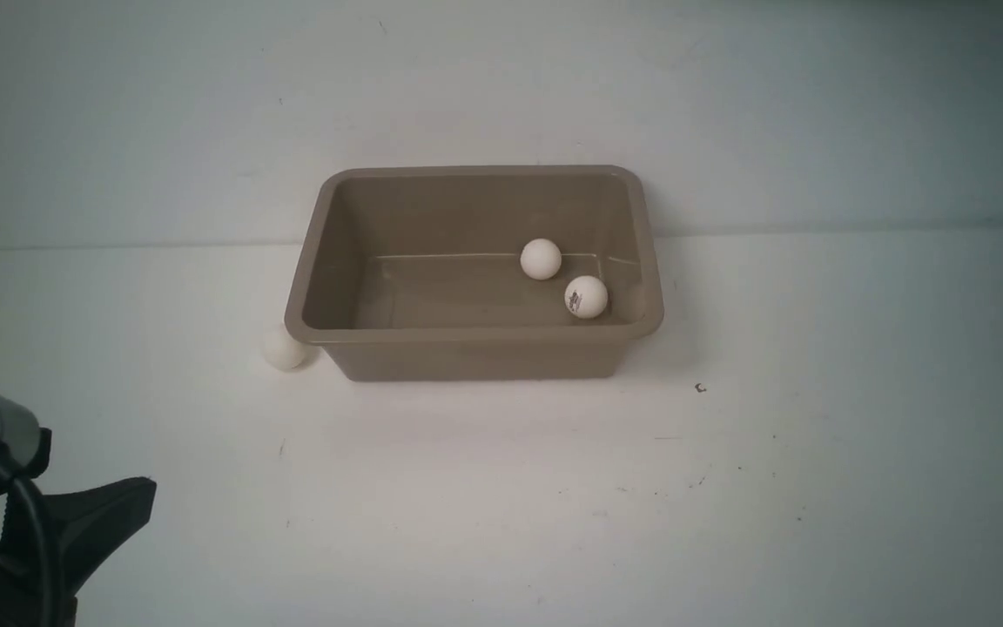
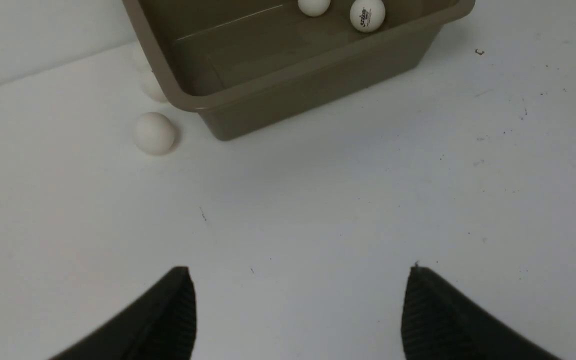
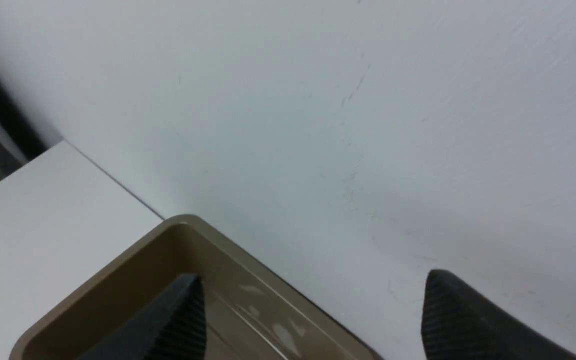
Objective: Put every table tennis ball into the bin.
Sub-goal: Use the right arm to clamp the table tennis ball closest to it
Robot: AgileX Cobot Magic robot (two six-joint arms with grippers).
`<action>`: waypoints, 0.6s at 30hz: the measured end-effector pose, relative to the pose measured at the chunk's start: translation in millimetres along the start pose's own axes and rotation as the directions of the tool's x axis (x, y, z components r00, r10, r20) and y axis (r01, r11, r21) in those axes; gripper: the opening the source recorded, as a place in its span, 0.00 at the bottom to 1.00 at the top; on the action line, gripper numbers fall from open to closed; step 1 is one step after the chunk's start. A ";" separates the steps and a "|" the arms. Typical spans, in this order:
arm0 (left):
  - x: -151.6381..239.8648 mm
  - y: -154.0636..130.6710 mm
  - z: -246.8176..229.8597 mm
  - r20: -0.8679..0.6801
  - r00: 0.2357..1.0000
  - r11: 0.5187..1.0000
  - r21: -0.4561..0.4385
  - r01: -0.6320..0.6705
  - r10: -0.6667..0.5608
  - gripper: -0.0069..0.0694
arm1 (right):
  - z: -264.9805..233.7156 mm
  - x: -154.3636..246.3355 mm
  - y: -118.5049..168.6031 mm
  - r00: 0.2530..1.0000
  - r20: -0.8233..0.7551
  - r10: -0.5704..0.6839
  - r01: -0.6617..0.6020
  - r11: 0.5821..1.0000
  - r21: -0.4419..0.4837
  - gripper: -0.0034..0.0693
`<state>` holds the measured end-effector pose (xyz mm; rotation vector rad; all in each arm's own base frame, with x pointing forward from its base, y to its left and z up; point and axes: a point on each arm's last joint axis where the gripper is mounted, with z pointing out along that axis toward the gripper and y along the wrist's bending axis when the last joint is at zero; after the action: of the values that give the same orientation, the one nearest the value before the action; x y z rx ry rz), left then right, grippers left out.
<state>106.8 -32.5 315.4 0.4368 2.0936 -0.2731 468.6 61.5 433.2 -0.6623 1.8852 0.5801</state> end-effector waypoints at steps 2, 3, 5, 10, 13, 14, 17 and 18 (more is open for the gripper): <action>0.0 0.0 0.0 0.000 1.000 1.000 0.000 0.000 0.000 0.74 | -11.2 -2.8 -4.5 1.000 0.008 -0.002 0.002 1.000 0.022 0.77; 0.0 0.0 0.0 0.000 1.000 1.000 0.000 0.000 0.000 0.74 | -14.4 -3.0 -6.8 1.000 0.007 -0.008 0.008 0.999 0.035 0.77; 0.0 0.0 0.0 0.000 1.000 1.000 0.000 0.000 0.000 0.74 | -17.4 -1.7 -11.3 0.999 -0.005 -0.049 0.049 0.997 0.058 0.77; 0.0 0.0 0.0 0.000 1.000 1.000 0.000 0.000 0.000 0.74 | -21.2 -1.3 -13.5 0.980 -0.029 -0.199 0.200 0.977 0.072 0.77; 0.0 0.0 0.0 0.000 1.000 1.000 0.000 0.000 0.000 0.74 | -33.6 -9.8 -7.3 0.960 -0.007 -0.280 0.280 0.958 0.070 0.77; 0.0 0.0 0.0 0.000 1.000 1.000 0.000 0.000 0.000 0.74 | -39.2 -12.3 -6.9 0.960 -0.007 -0.278 0.278 0.957 0.084 0.77; 0.0 0.0 0.0 0.000 1.000 1.000 0.000 0.000 0.000 0.74 | -56.0 -16.5 -9.1 0.973 -0.039 -0.228 0.231 0.960 0.160 0.77; 0.0 0.0 0.0 0.000 1.000 1.000 0.000 0.000 0.000 0.74 | -68.1 -18.3 -12.5 0.982 -0.062 -0.180 0.190 0.955 0.227 0.77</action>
<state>106.8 -32.4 315.4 0.4370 2.0937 -0.2728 438.2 11.2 474.2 -0.6907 1.8678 0.2224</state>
